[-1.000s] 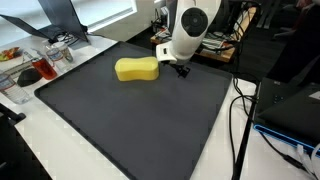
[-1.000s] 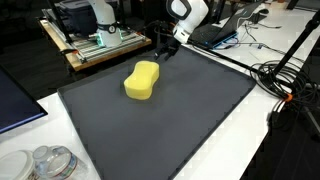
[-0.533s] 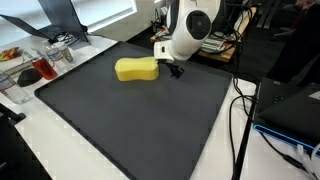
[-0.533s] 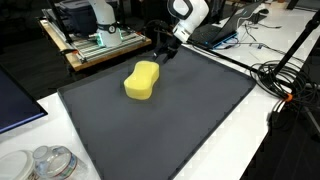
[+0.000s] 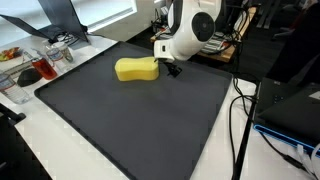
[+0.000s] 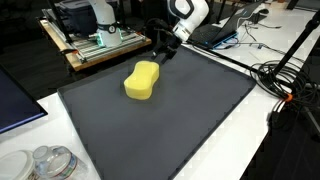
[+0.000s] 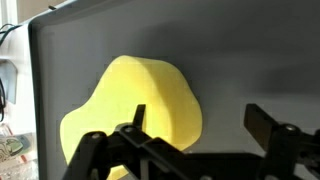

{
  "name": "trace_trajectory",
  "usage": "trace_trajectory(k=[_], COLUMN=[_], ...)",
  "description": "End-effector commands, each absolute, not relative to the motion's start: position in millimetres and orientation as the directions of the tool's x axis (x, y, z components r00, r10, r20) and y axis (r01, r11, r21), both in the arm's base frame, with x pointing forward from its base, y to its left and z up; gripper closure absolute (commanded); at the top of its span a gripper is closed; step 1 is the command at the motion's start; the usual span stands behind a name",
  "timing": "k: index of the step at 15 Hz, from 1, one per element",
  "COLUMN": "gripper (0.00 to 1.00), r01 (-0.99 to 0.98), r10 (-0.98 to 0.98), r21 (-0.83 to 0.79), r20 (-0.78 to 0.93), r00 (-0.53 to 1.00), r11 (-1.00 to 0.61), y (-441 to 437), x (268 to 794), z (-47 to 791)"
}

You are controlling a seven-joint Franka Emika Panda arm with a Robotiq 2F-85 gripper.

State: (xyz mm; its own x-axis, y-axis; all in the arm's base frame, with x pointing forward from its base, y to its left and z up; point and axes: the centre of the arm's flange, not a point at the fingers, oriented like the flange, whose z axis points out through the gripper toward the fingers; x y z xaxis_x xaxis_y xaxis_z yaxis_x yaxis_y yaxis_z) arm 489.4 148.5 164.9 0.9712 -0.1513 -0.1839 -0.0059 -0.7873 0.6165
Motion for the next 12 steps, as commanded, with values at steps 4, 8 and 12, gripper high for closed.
trace_trajectory(k=[4, 8, 12], gripper=[0.00, 0.00, 0.00], r01=[-0.127, -0.153, -0.150], r10=[-0.233, -0.223, -0.210], r21=[0.690, 0.734, 0.745], r20=[-0.061, 0.002, 0.014], r00=[0.971, 0.975, 0.978], r11=[-0.713, -0.662, -0.649], y=[141, 136, 132], x=[497, 501, 502], z=[145, 131, 115])
